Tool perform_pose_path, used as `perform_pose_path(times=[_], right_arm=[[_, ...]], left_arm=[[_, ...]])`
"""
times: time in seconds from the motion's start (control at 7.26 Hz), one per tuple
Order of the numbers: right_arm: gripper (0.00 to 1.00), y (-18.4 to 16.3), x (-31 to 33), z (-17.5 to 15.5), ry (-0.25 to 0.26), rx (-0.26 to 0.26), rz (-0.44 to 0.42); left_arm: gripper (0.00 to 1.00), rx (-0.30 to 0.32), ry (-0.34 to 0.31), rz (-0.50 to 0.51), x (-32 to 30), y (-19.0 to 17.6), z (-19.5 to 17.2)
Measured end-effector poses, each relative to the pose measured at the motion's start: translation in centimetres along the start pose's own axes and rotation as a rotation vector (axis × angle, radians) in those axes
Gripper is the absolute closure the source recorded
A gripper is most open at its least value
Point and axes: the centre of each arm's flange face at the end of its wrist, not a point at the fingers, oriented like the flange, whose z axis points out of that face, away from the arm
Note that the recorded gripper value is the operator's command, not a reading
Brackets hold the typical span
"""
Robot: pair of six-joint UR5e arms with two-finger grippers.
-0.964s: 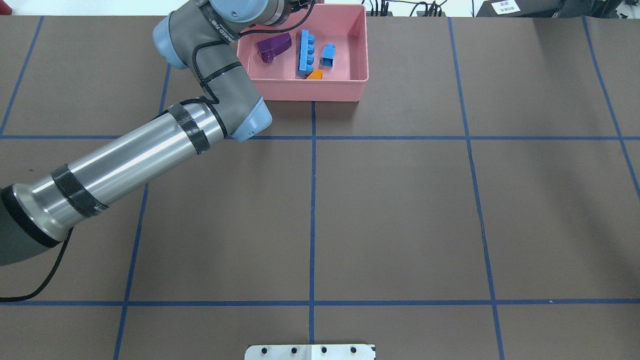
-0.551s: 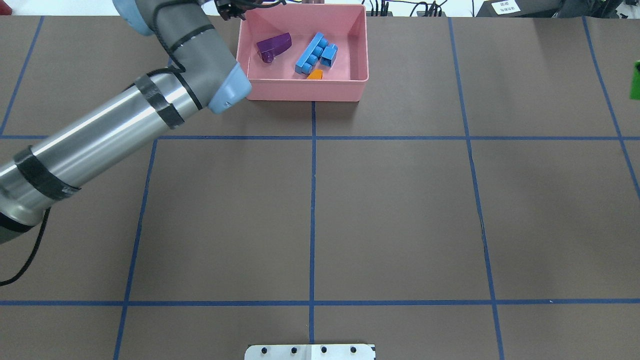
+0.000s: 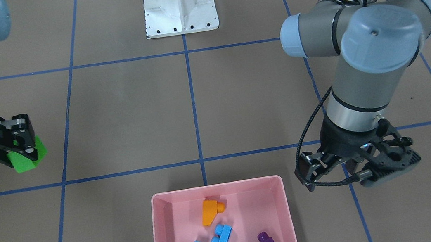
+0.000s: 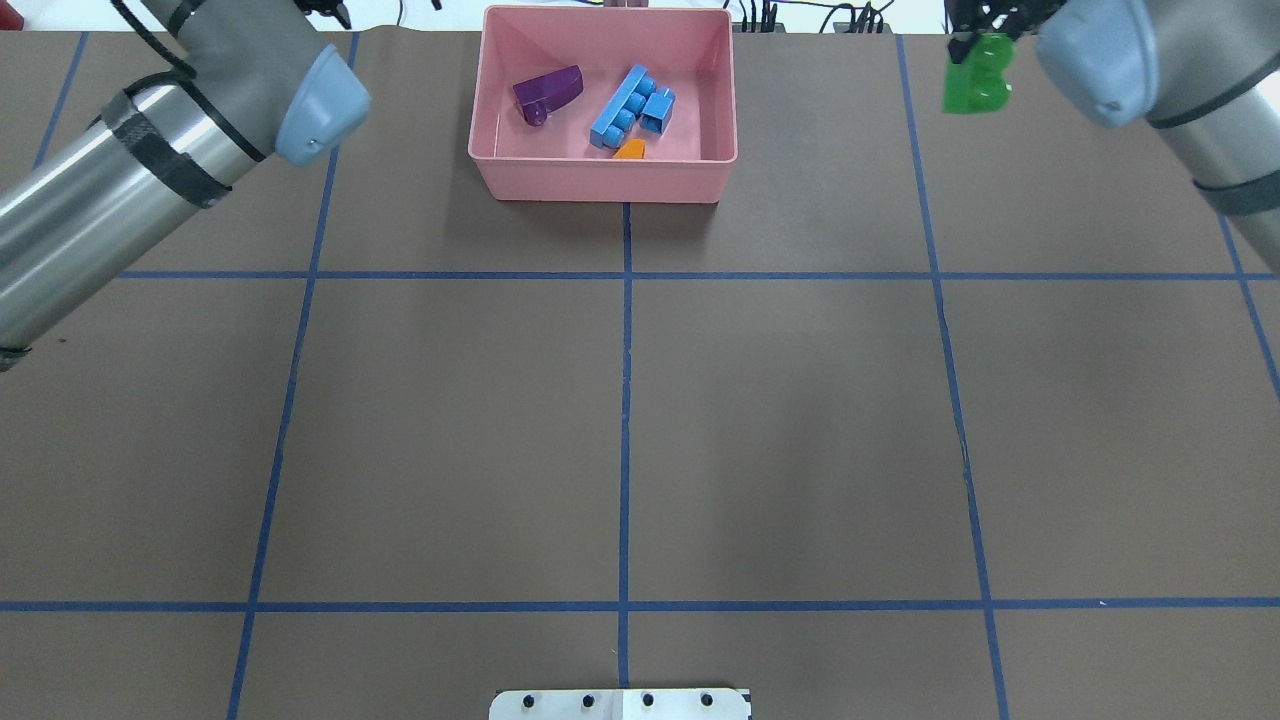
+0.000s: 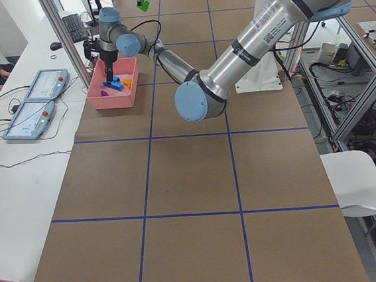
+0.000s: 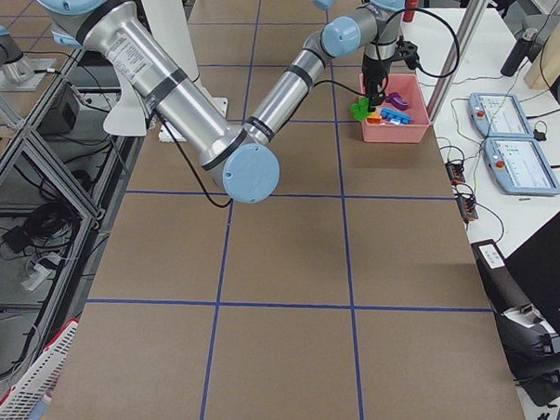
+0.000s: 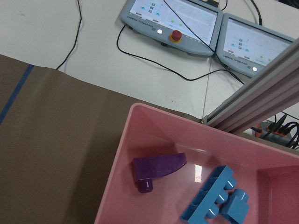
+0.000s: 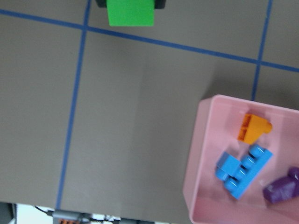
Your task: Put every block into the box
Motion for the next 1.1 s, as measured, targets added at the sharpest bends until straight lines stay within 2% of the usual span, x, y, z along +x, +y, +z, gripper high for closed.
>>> perform_pose_path(times=[0.14,0.41,0.69,0.96,1.1], right_arm=[[1.0,-3.1,-3.8,2.2,-0.028,0.052,-0.001],[1.0,-8.0,-10.4,6.5,-0.045,0.135,0.012],[1.0,-9.7,-14.5,11.7,-0.042,0.191,-0.017],[1.0,-9.7,-17.9,15.4,-0.046,0.247,-0.017],[0.04,-9.5,-18.9,16.2,-0.06,0.26,-0.01]], left_arm=[[0.0,-0.006,-0.031,0.029,-3.3,-0.3,0.8],[0.0,-0.012,-0.066,0.073,-8.3,0.3,1.8],[0.0,-0.029,-0.097,0.154,-13.5,1.9,2.9],[0.0,-0.048,-0.119,0.243,-19.8,5.3,2.9],[0.0,-0.058,-0.132,0.283,-23.2,7.1,2.5]])
